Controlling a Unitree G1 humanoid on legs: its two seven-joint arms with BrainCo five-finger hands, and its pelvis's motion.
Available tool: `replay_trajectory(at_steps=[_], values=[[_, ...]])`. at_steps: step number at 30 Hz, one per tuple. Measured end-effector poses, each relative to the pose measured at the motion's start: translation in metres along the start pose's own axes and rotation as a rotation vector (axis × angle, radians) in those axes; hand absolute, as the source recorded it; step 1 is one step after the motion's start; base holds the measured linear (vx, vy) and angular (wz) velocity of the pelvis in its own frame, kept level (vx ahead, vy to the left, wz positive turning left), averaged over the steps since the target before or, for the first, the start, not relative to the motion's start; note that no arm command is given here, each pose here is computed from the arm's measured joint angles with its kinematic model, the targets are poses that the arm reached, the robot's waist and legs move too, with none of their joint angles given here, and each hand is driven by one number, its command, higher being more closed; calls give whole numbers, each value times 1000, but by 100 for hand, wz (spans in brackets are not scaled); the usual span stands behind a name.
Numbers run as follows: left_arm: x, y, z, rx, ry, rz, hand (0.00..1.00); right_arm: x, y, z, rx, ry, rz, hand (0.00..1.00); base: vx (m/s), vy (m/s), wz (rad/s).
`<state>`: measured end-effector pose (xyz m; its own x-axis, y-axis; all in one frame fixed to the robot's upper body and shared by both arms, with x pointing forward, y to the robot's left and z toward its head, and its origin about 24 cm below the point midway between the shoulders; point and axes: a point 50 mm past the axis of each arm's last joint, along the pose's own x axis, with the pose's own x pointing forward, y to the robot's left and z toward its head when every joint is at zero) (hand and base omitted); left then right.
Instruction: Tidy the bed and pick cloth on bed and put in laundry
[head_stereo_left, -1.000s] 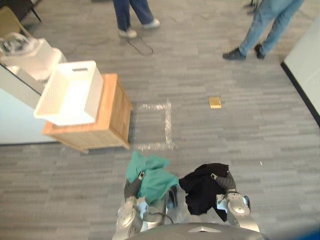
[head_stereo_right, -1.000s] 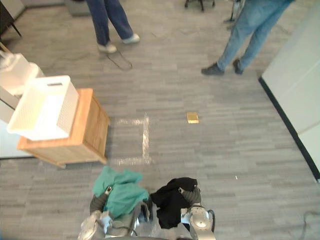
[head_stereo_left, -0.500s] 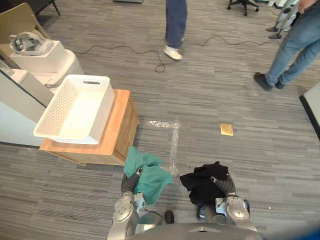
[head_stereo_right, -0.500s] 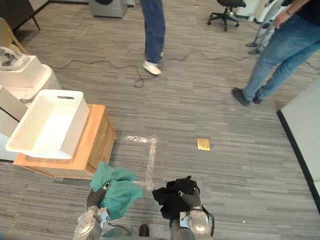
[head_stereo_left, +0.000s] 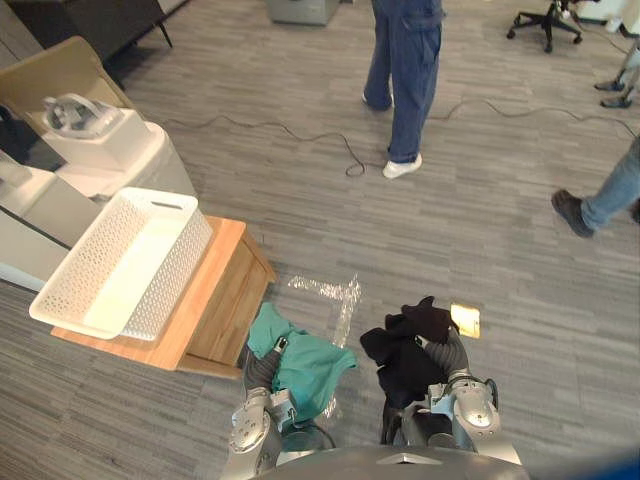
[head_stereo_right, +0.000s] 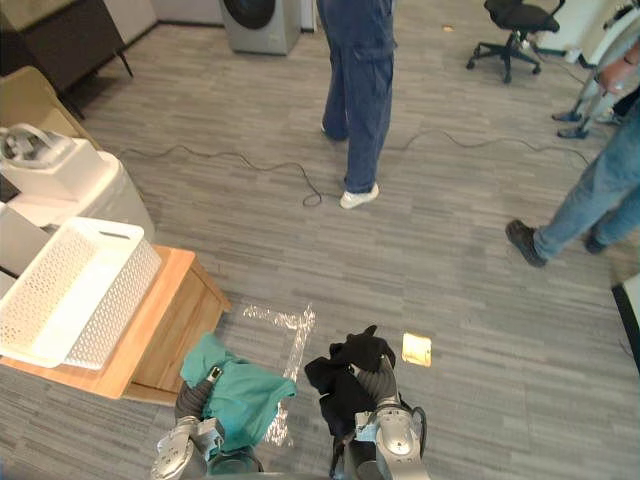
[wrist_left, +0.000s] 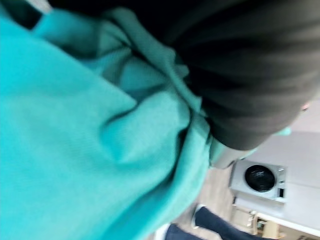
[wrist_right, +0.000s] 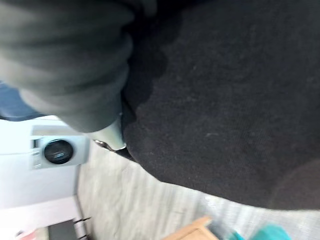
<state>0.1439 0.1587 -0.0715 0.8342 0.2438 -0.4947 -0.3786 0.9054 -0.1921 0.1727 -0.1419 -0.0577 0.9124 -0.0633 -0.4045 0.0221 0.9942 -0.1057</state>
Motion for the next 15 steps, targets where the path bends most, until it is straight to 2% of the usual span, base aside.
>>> replay_trajectory(at_steps=[5, 9, 12, 15], values=[[0, 4, -1, -3, 3, 15, 100, 0, -17, -24, -62, 109, -21, 100, 270, 9, 75], [-1, 10, -4, -4, 15, 37, 100, 5, -31, -29, -96, 141, -54, 100, 364, 130, 82], [-6, 20, -13, -6, 58, 74, 100, 6, -26, -34, -104, 167, -43, 100, 363, 186, 75], [-6, 21, -13, 2, 63, 51, 100, 11, -16, -27, -89, 142, -22, 100, 434, 277, 77]])
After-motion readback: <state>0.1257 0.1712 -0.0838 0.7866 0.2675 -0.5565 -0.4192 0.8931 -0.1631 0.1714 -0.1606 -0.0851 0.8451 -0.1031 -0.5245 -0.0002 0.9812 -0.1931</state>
